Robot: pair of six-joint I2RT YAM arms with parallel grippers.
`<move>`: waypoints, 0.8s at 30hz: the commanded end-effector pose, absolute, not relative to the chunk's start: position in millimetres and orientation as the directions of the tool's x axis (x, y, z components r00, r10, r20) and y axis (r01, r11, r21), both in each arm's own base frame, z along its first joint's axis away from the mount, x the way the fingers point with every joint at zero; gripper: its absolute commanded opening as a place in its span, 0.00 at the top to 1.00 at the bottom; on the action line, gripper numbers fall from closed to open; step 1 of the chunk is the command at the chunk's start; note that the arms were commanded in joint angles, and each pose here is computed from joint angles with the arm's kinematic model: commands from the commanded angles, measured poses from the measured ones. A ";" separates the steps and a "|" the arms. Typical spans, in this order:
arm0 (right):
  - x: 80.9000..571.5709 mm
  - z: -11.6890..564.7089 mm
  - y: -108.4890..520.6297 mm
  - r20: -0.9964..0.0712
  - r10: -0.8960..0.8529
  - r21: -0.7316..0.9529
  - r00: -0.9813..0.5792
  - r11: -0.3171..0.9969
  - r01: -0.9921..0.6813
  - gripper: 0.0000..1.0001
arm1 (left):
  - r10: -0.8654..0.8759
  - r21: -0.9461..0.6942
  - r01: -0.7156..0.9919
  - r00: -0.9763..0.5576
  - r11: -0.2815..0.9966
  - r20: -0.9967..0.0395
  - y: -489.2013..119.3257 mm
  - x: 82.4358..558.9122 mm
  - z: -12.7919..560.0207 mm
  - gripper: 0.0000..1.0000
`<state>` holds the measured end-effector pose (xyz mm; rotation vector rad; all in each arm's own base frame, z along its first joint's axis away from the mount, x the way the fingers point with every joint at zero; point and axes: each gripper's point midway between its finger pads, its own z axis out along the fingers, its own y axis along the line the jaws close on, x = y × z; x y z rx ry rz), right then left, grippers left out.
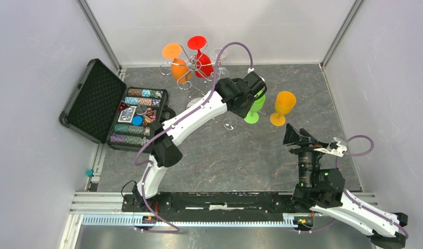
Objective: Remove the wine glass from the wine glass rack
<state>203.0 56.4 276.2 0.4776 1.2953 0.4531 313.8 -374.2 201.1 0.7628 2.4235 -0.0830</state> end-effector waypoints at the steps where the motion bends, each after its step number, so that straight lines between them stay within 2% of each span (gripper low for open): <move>1: 201.6 284.9 54.6 -0.772 0.598 0.601 0.216 0.797 -0.060 0.27 | 0.455 0.119 0.525 -0.578 0.843 -0.677 -378.5 331.4 245.1 0.53; 6: 202.4 285.3 57.8 -0.773 0.599 0.600 0.208 0.797 -0.064 0.26 | 0.395 0.084 0.505 -0.549 0.859 -0.737 -370.8 334.4 277.2 0.43; 9: 203.7 283.1 59.3 -0.783 0.588 0.591 0.203 0.805 -0.052 0.24 | 0.341 0.034 0.517 -0.512 0.855 -0.789 -372.2 331.1 303.8 0.29; 16: 207.4 285.7 62.0 -0.852 0.490 0.496 0.185 0.868 -0.013 0.10 | 0.211 -0.076 0.555 -0.434 0.828 -0.876 -364.6 316.1 354.7 0.08; 17: 207.7 288.5 64.7 -0.859 0.477 0.481 0.184 0.876 -0.024 0.05 | 0.195 -0.086 0.555 -0.427 0.828 -0.883 -360.7 313.8 360.1 0.01; 18: 208.2 292.2 68.4 -0.870 0.459 0.460 0.181 0.887 -0.039 0.02 | 0.177 -0.096 0.553 -0.420 0.828 -0.890 -357.7 312.2 365.0 0.00; 24: 213.4 324.2 102.7 -0.942 0.300 0.278 0.151 0.949 -0.148 0.02 | 0.055 -0.136 0.517 -0.336 0.845 -0.940 -318.0 299.1 404.3 0.00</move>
